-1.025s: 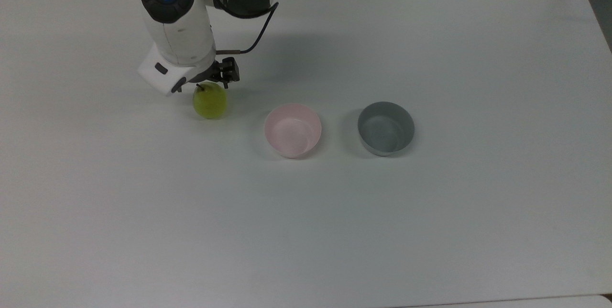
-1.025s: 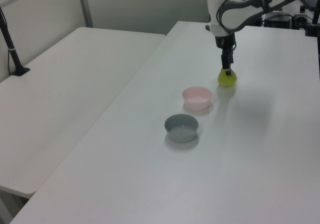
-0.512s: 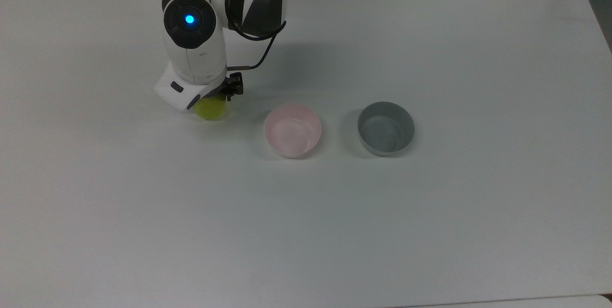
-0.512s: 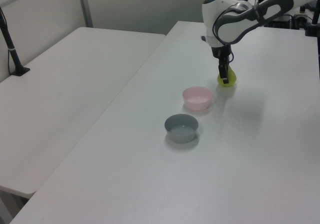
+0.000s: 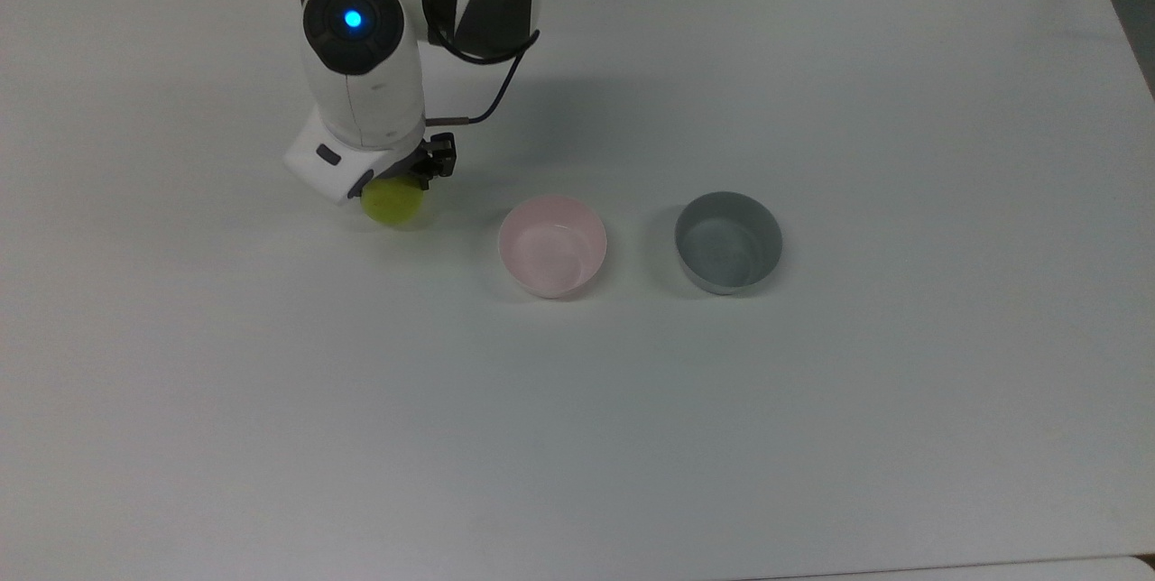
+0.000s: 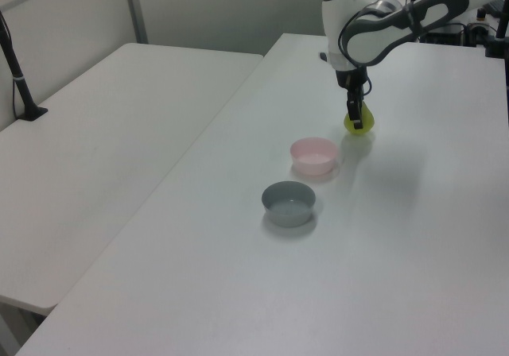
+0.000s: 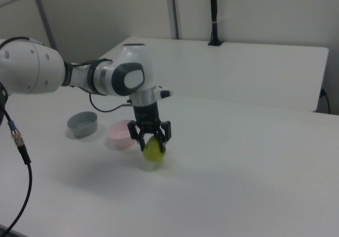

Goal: Place the pear in the bowl
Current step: 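Close the gripper on the pear and lift it, then carry the pear over the pink bowl and lower it in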

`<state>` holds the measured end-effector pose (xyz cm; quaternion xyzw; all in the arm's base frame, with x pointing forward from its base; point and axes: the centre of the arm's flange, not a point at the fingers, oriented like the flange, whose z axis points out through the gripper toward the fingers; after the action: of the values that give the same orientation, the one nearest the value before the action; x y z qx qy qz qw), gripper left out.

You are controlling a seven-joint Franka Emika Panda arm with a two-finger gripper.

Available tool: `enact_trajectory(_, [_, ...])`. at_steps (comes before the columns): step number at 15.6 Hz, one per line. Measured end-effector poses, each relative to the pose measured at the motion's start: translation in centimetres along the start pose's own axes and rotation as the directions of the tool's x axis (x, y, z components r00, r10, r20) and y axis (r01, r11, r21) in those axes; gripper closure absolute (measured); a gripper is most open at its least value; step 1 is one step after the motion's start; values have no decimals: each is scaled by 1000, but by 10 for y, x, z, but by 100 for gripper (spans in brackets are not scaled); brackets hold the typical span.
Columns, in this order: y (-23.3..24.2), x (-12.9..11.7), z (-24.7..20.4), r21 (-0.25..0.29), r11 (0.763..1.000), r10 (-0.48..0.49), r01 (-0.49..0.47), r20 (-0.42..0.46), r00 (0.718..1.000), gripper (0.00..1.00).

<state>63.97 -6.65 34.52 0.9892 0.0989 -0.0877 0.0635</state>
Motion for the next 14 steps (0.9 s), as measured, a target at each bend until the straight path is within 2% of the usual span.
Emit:
enact_trajectory(3, [6,-10,-46,-2,1000,12,-12,-51,999,27])
enact_trajectory(7, [1,-30,-111,39,999,26,-22,-117,993,27])
enact_trajectory(10, [-3,-38,-128,60,998,28,-20,-137,990,27])
enact_trajectory(14, [-32,-31,-135,91,996,19,-5,-152,988,27])
